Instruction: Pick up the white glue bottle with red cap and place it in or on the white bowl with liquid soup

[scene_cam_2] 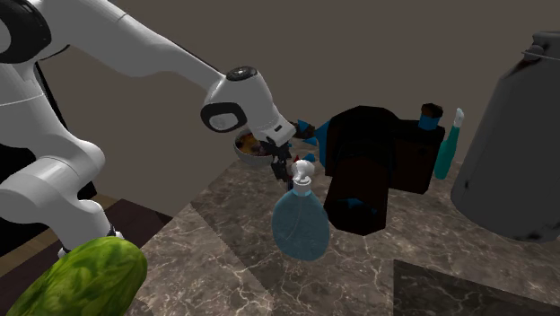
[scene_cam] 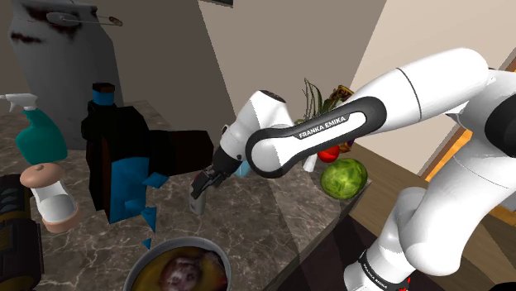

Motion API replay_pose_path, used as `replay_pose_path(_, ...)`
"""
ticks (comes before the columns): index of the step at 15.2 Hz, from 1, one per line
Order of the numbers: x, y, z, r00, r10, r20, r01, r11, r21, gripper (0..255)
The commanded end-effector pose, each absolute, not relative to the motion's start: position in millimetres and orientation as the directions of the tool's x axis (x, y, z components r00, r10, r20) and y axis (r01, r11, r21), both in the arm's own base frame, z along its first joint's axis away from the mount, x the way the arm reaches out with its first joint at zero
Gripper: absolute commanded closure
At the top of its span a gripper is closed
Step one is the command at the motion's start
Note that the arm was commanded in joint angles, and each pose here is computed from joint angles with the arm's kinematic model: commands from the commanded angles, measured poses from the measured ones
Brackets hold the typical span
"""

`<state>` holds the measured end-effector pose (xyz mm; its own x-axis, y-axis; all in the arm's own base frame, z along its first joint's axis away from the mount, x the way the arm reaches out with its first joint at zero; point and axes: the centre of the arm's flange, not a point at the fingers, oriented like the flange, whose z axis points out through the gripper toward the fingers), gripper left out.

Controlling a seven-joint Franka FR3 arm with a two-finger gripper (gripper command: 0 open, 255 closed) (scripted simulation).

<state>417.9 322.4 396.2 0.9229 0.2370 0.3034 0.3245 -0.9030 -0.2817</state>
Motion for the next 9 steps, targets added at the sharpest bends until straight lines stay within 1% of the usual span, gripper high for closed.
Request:
replay_pose_path(1, 419.1, 323.5, 392.5, 0.923, 0.237, 0.304, 0.325, -0.903, -0.282, 0)
replay_pose_path(7, 419.1, 323.5, 392.6, 0.923, 0.237, 0.304, 0.325, -0.903, -0.282, 0)
replay_pose_path(8, 419.1, 323.5, 392.6, 0.923, 0.237, 0.304, 0.325, -0.903, -0.282, 255)
replay_pose_path(9, 419.1, 323.5, 392.6, 0.923, 0.237, 0.304, 0.325, -0.903, -0.282, 255)
